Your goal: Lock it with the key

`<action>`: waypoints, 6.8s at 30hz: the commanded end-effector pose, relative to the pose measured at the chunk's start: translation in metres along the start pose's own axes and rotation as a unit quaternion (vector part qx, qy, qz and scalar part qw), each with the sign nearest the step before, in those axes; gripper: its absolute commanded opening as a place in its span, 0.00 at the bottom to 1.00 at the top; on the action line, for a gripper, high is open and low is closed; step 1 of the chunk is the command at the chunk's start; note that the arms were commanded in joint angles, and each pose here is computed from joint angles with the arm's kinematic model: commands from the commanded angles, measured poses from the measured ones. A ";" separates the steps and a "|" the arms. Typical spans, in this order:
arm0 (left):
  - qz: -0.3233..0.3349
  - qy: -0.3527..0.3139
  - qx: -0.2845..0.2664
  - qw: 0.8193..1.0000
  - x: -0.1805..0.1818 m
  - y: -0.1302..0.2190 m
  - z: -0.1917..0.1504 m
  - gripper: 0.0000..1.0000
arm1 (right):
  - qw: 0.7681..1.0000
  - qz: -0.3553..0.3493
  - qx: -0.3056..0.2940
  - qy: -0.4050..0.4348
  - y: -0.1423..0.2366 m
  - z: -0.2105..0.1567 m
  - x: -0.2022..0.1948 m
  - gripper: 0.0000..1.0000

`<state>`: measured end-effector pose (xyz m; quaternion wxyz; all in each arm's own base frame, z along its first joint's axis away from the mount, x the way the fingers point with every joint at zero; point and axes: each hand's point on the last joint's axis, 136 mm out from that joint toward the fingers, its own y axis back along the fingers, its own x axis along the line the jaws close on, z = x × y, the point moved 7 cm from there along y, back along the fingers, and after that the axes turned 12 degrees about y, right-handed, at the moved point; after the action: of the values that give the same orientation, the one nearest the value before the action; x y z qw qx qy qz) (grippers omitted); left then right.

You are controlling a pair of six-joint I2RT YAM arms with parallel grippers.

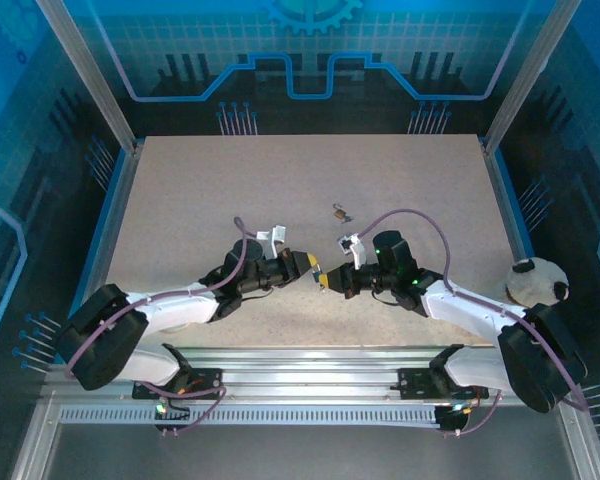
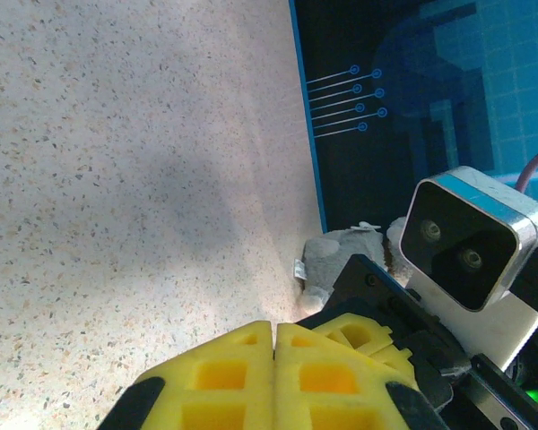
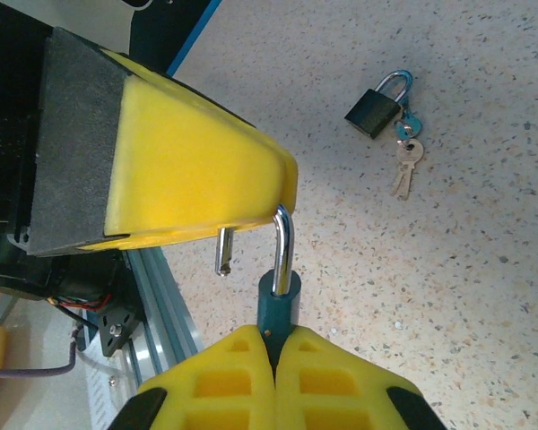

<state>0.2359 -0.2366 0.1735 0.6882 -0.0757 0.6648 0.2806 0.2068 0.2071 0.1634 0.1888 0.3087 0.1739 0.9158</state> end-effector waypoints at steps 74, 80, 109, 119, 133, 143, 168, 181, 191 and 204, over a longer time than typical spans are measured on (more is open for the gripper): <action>-0.206 -0.054 0.055 0.976 -0.019 0.029 -0.006 0.00 | 0.968 0.237 -0.055 0.062 0.021 0.014 0.057 0.00; -0.207 -0.056 0.062 0.975 -0.019 0.028 -0.006 0.00 | 0.969 0.229 -0.071 0.058 0.025 0.016 0.053 0.00; -0.200 -0.066 0.089 0.973 -0.013 0.025 -0.019 0.00 | 0.974 0.190 -0.126 0.015 0.029 0.030 0.039 0.00; -0.204 -0.074 0.099 0.971 -0.014 0.025 -0.023 0.00 | 0.974 0.183 -0.131 0.001 0.029 0.035 0.036 0.00; -0.210 -0.079 0.113 0.968 -0.018 0.027 -0.028 0.00 | 0.975 0.172 -0.141 -0.011 0.031 0.041 0.031 0.00; -0.213 -0.083 0.122 0.966 -0.020 0.026 -0.031 0.00 | 0.975 0.163 -0.148 -0.027 0.032 0.044 0.024 0.00; -0.211 -0.085 0.128 0.965 -0.017 0.027 -0.034 0.00 | 0.970 0.149 -0.175 -0.076 0.033 0.054 0.008 0.00; -0.214 -0.089 0.130 0.964 -0.018 0.028 -0.035 0.00 | 0.971 0.139 -0.177 -0.078 0.031 0.059 0.004 0.00; -0.214 -0.093 0.130 0.964 -0.017 0.030 -0.039 0.00 | 0.970 0.131 -0.189 -0.085 0.030 0.067 0.000 0.00; -0.216 -0.103 0.131 0.962 -0.016 0.035 -0.042 0.00 | 0.966 0.122 -0.206 -0.097 0.028 0.076 -0.006 0.00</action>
<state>0.2187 -0.2215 0.1985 0.7762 -0.1776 0.5920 0.1247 0.2103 0.2055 0.1947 0.0511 0.4291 0.0119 0.9017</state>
